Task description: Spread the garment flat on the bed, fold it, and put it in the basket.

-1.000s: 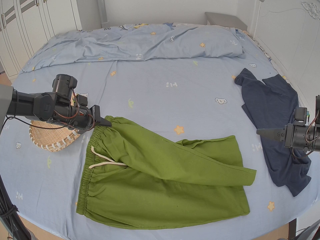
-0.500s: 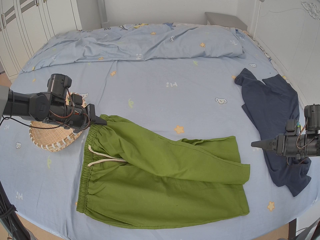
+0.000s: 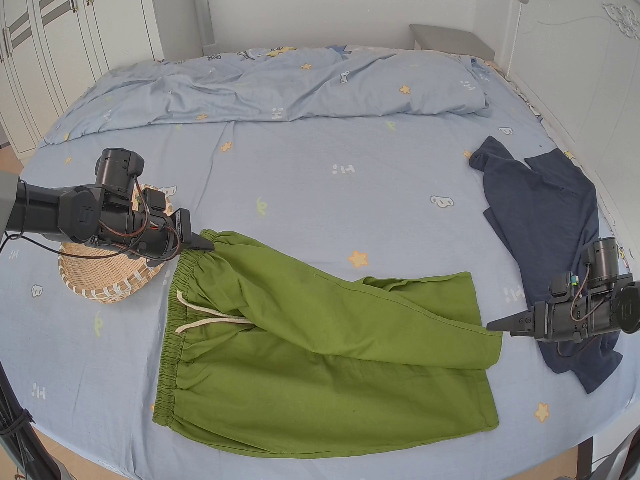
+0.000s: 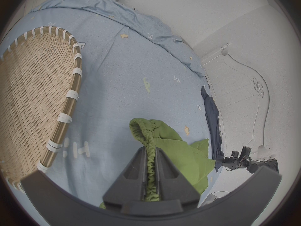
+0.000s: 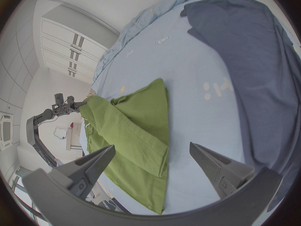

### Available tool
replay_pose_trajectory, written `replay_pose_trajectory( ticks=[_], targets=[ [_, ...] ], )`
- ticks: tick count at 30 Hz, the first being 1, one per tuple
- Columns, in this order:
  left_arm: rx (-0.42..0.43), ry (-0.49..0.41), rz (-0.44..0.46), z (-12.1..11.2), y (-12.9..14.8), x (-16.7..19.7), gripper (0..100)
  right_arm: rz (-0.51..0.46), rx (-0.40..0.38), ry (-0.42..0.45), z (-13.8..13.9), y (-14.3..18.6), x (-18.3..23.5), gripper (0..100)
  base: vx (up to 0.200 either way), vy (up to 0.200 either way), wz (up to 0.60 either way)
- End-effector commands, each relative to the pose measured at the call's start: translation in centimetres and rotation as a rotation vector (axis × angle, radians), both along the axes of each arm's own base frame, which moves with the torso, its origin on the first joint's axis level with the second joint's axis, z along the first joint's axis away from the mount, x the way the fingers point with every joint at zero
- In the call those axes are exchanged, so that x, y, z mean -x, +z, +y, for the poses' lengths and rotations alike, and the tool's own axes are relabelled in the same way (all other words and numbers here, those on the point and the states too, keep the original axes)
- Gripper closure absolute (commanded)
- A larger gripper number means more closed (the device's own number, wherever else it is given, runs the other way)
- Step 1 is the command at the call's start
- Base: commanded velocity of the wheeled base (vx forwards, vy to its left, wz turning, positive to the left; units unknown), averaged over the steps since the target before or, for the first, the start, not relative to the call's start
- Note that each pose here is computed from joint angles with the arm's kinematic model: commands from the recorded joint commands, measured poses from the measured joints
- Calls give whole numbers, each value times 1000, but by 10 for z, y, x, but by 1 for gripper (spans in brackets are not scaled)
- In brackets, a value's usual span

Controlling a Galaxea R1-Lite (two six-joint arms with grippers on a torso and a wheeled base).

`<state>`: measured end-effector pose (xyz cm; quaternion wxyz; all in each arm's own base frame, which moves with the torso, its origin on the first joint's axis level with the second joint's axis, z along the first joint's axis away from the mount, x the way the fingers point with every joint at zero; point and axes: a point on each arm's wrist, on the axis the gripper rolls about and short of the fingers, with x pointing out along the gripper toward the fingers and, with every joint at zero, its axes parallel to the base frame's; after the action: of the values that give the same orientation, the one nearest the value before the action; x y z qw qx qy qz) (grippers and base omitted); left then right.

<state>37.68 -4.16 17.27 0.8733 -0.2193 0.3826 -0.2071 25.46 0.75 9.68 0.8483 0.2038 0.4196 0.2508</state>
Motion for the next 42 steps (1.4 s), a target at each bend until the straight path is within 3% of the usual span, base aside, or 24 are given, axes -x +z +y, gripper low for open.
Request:
replay_pose_trajectory(
  ticks=[1, 14, 15, 34, 37, 39, 41, 42],
  targets=[
    [0, 4, -5, 1, 0, -1, 100, 44, -1, 36, 9, -15, -1, 0, 0, 0, 0],
    [1, 4, -8, 1, 0, -1, 100, 16, -6, 64, 16, -21, -1, 0, 0, 0, 0],
    [1, 4, -8, 1, 0, -1, 100, 16, -6, 64, 16, -21, -1, 100, 0, 0, 0],
    [0, 4, -5, 1, -1, 1, 100, -19, -18, 61, 15, -19, -6, 100, 0, 0, 0],
    [-1, 8, -2, 3, -1, 2, 100, -62, -16, 61, 16, -7, -3, 100, 0, 0, 0],
    [0, 43, -6, 15, -2, 3, 100, -186, -20, 69, 18, 25, 8, 100, 0, 0, 0],
    [0, 43, -6, 15, -2, 3, 100, -186, -20, 69, 18, 25, 8, 100, 0, 0, 0],
    [8, 72, -72, 25, 3, 5, 100, -299, -29, 77, 21, 56, 17, 100, 0, 0, 0]
  ],
)
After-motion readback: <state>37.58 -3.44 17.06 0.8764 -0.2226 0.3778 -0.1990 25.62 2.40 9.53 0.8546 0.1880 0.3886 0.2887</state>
